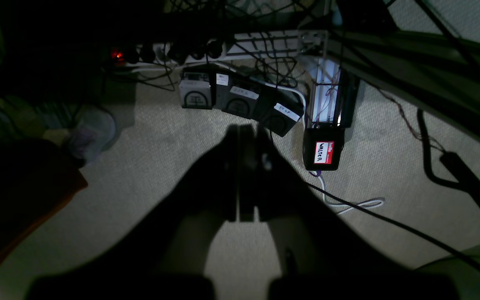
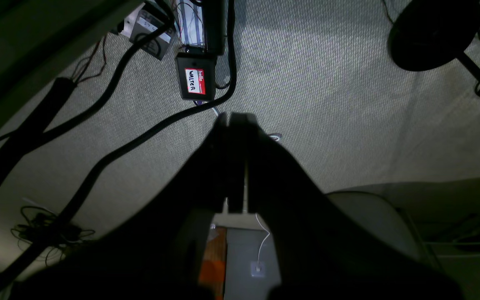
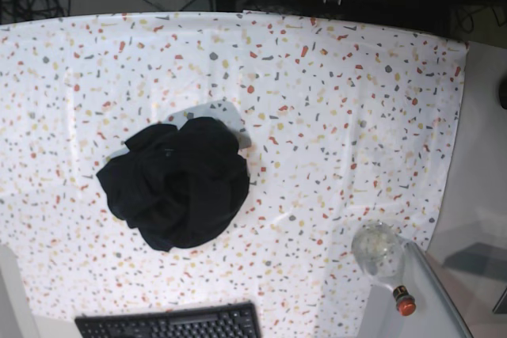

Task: Layout the t-shirt on the table in an organized manner, then fold the t-shirt properly

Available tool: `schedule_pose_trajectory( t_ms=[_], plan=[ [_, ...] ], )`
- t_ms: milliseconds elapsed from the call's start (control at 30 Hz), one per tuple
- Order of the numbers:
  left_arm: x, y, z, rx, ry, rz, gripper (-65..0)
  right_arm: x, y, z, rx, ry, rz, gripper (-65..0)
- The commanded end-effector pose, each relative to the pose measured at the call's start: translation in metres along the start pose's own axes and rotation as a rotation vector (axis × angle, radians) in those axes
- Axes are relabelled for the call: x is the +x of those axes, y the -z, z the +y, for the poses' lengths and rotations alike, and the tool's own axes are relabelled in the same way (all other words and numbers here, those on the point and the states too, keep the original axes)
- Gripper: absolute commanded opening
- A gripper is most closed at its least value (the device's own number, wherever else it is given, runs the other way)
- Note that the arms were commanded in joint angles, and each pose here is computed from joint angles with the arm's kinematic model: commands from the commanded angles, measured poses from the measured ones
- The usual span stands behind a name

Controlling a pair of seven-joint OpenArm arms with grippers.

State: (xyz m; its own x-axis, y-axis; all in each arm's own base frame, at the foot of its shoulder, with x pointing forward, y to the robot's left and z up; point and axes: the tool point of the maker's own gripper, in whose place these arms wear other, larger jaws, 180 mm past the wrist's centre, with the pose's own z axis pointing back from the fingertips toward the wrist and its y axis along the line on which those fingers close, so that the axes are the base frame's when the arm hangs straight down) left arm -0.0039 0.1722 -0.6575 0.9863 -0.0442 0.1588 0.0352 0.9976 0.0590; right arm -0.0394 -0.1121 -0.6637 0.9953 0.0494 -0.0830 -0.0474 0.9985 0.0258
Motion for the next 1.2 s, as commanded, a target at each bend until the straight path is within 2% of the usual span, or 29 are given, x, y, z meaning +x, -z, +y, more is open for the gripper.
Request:
schedule_pose_trajectory(
  t_ms=[0, 200, 1167],
  plan=[
    [-0.002, -0.001, 0.003, 0.008, 0.007, 0.001, -65.0, -0.003, 0.0, -0.003, -0.013, -0.002, -0.002, -65.0],
    [-0.002, -0.001, 0.003, 0.007, 0.013, -0.001, -65.0, -0.005, 0.0, -0.015, -0.032, 0.004, -0.004, -65.0],
    [-0.003, -0.001, 0.002, 0.003, 0.025, 0.002, -65.0, -0.004, 0.0, -0.016, -0.033, 0.007, -0.009, -65.0]
  ],
)
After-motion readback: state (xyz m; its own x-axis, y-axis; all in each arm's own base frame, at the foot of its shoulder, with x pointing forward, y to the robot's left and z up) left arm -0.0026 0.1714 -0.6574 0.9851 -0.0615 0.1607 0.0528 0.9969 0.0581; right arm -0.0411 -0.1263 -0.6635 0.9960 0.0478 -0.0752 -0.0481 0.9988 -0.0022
